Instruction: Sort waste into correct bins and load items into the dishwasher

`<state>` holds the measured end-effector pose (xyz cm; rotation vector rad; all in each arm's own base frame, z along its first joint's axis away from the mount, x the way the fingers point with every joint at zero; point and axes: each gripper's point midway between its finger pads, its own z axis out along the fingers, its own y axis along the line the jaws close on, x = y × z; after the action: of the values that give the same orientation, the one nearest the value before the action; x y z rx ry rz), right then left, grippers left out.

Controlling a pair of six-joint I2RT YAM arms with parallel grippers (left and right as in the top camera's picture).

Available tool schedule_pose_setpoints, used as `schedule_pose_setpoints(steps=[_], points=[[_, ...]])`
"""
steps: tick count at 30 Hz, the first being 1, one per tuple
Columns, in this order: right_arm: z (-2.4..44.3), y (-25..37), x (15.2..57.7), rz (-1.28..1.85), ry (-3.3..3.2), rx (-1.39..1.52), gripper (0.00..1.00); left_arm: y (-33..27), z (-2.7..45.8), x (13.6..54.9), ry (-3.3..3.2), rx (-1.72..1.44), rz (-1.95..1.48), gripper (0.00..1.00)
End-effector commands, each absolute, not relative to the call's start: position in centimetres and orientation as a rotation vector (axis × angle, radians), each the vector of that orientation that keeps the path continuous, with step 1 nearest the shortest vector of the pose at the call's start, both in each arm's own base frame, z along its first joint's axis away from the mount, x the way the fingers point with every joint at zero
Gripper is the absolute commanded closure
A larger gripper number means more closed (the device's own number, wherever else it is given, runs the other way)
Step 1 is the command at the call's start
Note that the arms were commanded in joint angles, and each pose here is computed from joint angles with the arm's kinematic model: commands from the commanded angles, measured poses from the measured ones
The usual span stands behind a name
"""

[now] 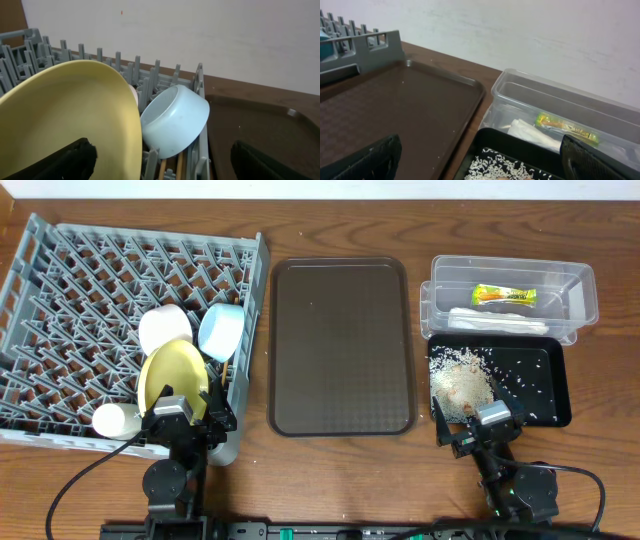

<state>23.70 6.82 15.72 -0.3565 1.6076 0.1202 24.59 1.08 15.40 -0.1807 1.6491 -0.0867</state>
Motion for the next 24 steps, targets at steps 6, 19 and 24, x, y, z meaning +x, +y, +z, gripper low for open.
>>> schedule_pose_setpoints(steps=[6, 19, 24], points=[[15.6, 6.7, 23.7, 0.117, 1.611, -0.353, 0.01, 1.4, 13.4, 24.4, 1.726, -0.203, -0.067, 0.09], [15.6, 6.7, 23.7, 0.117, 1.611, -0.353, 0.01, 1.4, 12.8, 24.4, 1.753, -0.205, -0.065, 0.09], [15.6, 6.7, 23.7, 0.117, 1.611, -0.353, 0.01, 1.4, 12.8, 24.4, 1.753, -0.205, -0.065, 0.09]])
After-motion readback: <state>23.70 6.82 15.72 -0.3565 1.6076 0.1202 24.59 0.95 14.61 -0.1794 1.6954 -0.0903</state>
